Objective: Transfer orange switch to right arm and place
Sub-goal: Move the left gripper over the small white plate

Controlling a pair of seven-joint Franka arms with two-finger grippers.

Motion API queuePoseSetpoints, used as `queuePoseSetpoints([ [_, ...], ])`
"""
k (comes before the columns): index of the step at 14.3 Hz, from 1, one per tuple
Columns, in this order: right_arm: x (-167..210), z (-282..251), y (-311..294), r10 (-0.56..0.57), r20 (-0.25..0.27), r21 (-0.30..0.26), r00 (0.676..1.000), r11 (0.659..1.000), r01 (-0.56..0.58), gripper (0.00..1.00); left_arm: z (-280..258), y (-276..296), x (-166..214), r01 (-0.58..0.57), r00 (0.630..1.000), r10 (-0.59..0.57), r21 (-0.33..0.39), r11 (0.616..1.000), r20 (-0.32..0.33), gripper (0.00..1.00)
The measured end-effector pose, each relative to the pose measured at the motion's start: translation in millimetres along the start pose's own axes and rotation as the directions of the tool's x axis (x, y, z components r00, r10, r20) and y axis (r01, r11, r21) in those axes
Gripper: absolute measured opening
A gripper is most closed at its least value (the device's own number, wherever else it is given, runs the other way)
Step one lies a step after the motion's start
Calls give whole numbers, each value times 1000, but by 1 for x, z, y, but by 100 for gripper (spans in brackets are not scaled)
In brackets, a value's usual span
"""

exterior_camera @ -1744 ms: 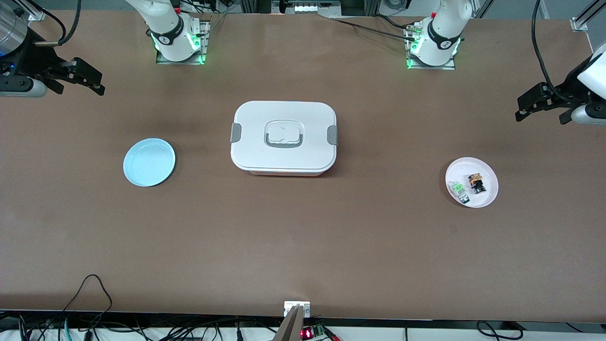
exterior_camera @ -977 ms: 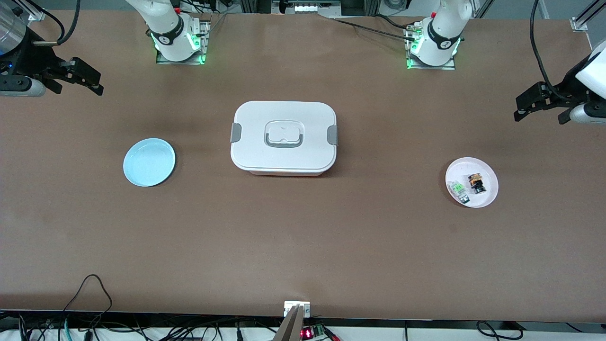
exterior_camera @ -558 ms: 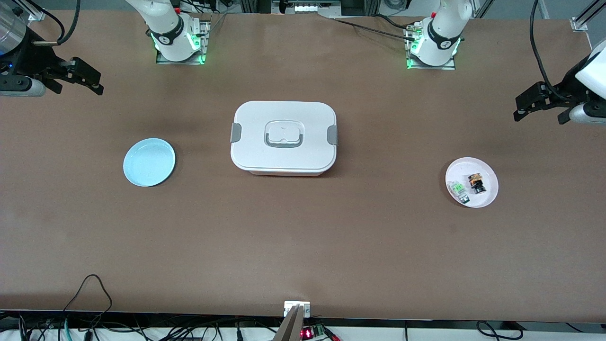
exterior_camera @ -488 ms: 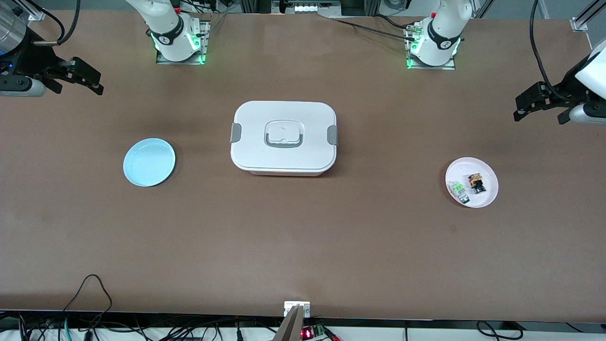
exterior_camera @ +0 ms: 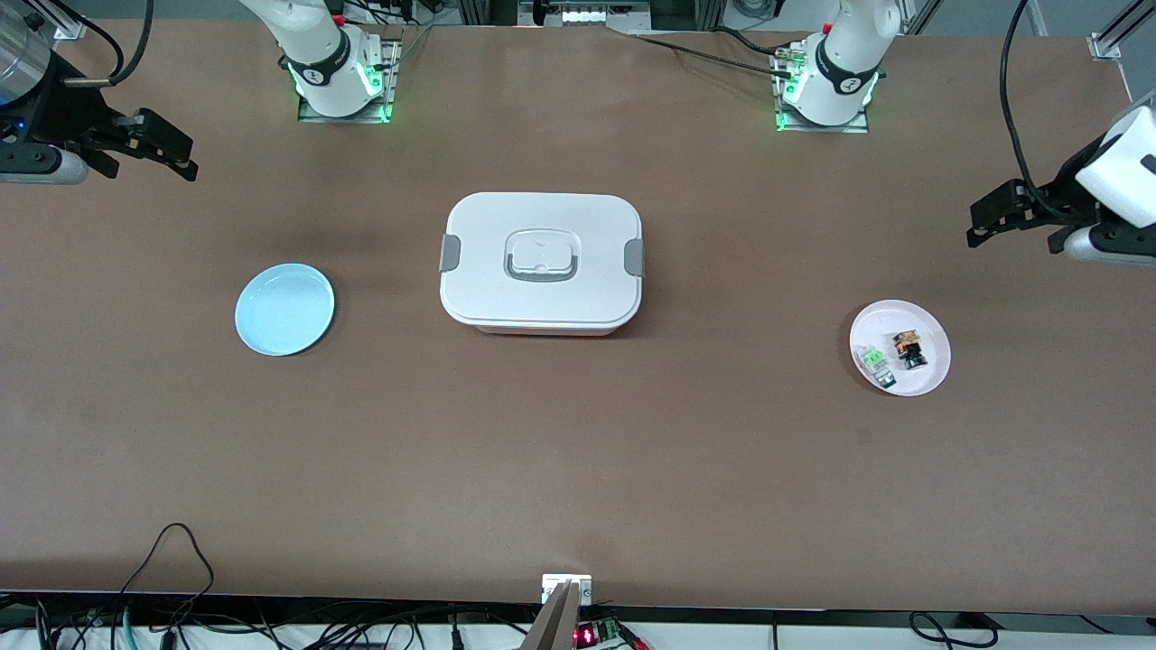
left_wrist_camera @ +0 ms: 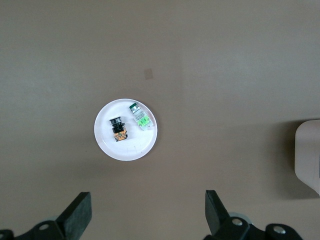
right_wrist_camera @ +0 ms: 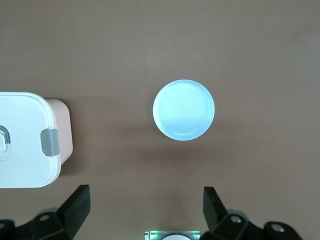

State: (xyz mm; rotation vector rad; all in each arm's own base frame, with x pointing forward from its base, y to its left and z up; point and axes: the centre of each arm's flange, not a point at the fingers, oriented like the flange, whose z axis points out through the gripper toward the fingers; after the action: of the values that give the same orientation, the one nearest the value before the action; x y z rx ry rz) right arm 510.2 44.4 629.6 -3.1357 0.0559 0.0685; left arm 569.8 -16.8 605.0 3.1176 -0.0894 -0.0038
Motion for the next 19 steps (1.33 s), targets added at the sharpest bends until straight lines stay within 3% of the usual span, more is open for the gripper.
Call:
queuePoseSetpoints([
  [5, 0, 0, 0, 0, 0, 0, 1000, 1000, 0, 100, 10, -10, 0, 16, 1000, -16, -1, 1000, 24, 100],
  [10, 0, 0, 0, -5, 2, 0, 1000, 1000, 5, 100, 71, -33, 8, 45, 989, -43, -12, 999, 139, 100],
  [13, 0, 0, 0, -6, 2, 0, 1000, 1000, 6, 100, 94, -40, 17, 46, 988, -43, -18, 999, 152, 100],
  [16, 0, 0, 0, -6, 2, 0, 1000, 1000, 6, 100, 120, -49, 19, -10, 990, 14, -29, 1000, 142, 100],
  [19, 0, 0, 0, -6, 2, 0, 1000, 1000, 6, 100, 162, -64, 13, -147, 979, 153, -51, 988, 135, 100],
])
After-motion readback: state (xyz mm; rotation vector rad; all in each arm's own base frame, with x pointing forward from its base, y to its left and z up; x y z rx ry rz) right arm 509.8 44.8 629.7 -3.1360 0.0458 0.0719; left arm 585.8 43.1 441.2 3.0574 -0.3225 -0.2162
